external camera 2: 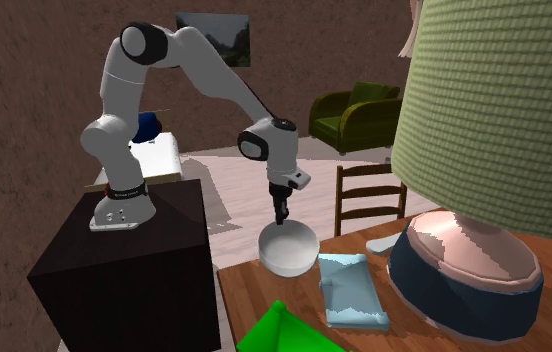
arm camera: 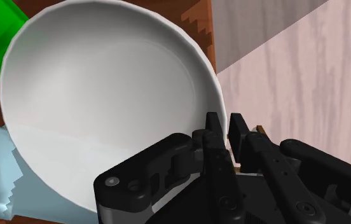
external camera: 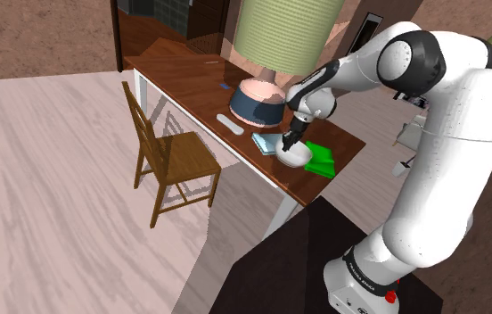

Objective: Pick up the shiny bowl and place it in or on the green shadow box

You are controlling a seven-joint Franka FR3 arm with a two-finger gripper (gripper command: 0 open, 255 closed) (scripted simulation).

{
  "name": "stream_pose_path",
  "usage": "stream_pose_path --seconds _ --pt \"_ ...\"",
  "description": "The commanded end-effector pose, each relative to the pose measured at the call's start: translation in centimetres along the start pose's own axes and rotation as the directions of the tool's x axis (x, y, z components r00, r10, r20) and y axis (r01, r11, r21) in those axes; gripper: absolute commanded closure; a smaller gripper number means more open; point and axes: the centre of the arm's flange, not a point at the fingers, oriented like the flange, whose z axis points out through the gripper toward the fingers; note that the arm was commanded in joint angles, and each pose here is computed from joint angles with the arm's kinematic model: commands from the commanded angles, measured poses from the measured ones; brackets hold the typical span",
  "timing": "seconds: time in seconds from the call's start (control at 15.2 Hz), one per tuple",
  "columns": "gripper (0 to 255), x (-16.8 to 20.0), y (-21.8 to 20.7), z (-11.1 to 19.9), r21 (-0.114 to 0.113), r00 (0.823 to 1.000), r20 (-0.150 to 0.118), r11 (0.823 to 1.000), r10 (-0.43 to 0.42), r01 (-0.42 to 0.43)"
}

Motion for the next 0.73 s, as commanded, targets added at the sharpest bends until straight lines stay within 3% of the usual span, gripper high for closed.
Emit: stream_pose_path --seconds 0.0,0.33,0.66 --pt "255 0.0 -0.1 -1.0 0.000 1.000 0.000 1.000 0.000 0.000" --pt "255 0.0 -0.4 -3.6 0.000 1.000 0.000 1.000 0.000 0.000" --pt "255 -1.1 5.9 -5.5 0.000 1.000 0.000 1.000 0.000 0.000"
